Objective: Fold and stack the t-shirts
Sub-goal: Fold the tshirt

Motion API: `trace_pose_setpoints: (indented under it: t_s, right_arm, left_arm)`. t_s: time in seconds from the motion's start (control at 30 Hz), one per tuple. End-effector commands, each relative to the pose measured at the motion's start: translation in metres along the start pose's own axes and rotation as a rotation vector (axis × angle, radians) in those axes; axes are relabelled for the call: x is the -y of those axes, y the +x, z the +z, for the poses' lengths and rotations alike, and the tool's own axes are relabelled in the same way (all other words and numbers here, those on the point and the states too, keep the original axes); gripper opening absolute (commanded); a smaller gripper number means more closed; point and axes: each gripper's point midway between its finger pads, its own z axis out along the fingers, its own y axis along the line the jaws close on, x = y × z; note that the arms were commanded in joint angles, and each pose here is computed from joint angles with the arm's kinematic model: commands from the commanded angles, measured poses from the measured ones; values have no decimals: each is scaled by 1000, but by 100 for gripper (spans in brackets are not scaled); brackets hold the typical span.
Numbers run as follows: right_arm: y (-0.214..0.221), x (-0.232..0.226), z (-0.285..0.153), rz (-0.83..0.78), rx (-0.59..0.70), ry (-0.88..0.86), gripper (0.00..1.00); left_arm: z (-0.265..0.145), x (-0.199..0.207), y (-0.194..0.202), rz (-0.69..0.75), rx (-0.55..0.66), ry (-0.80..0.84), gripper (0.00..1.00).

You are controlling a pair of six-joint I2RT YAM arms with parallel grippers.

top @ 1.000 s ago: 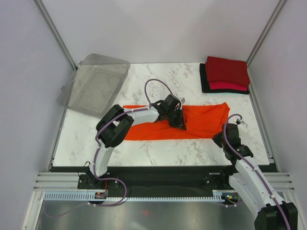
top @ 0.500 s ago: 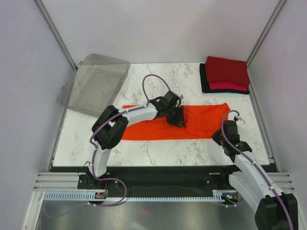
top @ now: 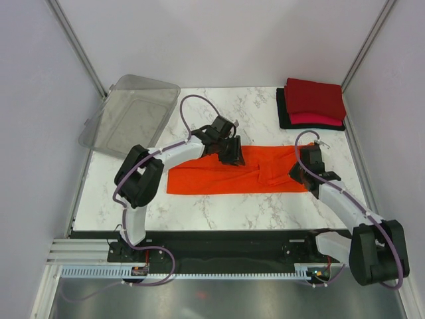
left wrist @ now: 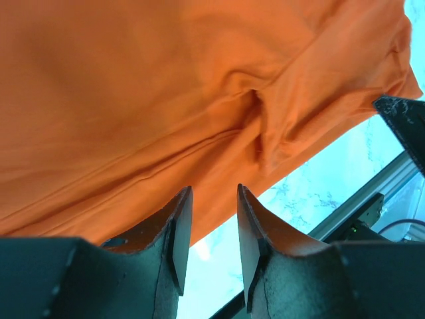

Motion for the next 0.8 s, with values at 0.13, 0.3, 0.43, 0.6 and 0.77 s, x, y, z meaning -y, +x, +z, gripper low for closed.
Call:
trace_pose_setpoints:
  t_s: [0.13,0.3,0.43,0.6,0.77]
  right_arm:
    - [-33,-31,17,-62,44,-39,0]
    - [-43,-33,26,-82,62,-9,0]
    - [-46,-34,32,-88,57,10,0]
    - [-42,-34,33,-78,41,4,0]
    - [-41,-32,35,-68,36,7,0]
  left_arm:
    - [-20,-7,-10,40,46,-20,41]
    - [-19,-4,-7,53,28,0,41]
    - [-22,8,-7,72,25,56,42]
    - [-18,33,6,124,10,187,34]
    - [-6,49,31,126,-52,229,19]
